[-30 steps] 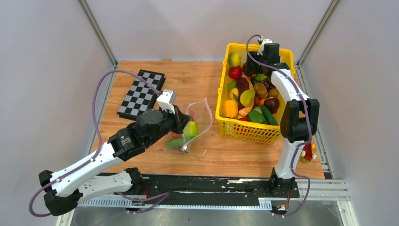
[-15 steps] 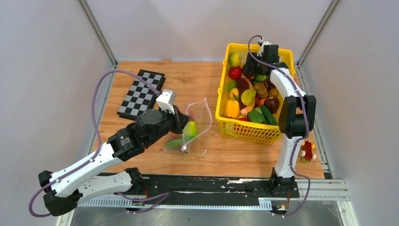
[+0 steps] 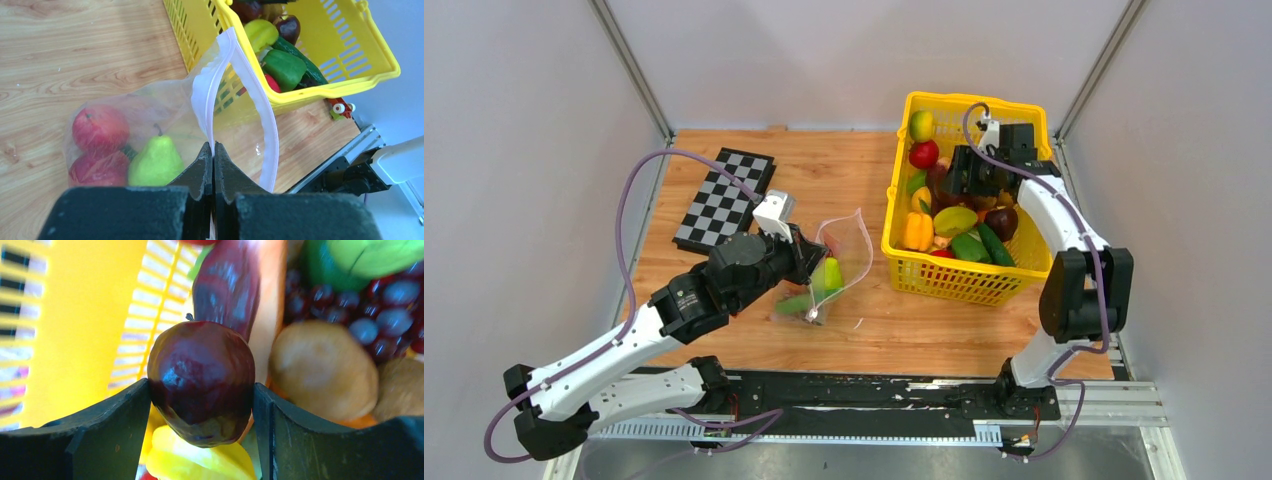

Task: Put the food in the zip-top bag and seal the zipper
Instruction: Pick up the fake fruit from the bin.

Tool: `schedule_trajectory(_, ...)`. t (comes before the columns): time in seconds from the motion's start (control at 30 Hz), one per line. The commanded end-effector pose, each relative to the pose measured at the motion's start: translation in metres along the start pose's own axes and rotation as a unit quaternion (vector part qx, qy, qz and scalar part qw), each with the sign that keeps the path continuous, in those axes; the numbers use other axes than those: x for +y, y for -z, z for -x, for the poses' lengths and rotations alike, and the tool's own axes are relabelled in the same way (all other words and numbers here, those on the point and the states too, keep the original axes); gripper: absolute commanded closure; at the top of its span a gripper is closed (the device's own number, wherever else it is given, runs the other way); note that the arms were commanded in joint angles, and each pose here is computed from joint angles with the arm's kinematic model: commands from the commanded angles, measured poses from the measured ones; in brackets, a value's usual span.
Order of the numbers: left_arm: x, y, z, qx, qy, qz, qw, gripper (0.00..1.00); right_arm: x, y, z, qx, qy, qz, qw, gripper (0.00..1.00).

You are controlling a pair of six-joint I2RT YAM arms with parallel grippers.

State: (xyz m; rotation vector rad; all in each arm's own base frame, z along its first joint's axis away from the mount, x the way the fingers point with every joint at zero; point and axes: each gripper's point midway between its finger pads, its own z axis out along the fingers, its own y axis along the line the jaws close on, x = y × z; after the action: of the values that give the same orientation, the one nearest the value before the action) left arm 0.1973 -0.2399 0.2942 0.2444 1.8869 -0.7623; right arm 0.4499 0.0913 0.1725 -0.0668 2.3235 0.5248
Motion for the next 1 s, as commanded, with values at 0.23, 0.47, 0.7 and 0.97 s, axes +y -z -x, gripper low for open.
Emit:
schedule_trajectory(0.23,-0.008,0.0,0.01,-0.02,0.01,-0.016,1.0,1.0,0.04,0.064,-0.052,0.036,0.041,0.07,0.996,0.6)
schedule_trajectory(0.47,-0.007,0.001,0.012,-0.024,0.012,-0.014,1.0,1.0,0.061,0.098,-0.027,-0.028,0.069,0.088,0.993,0.59)
schedule_trajectory(0.7,-0.004,0.002,0.011,-0.024,0.012,-0.008,1.0,1.0,0.076,0.127,-0.02,-0.068,0.09,0.102,0.988,0.59)
schedule_trajectory(0.97,-0.004,-0.001,0.009,-0.023,0.011,-0.008,1.0,1.0,0.084,0.158,-0.021,-0.093,0.116,0.096,0.984,0.59)
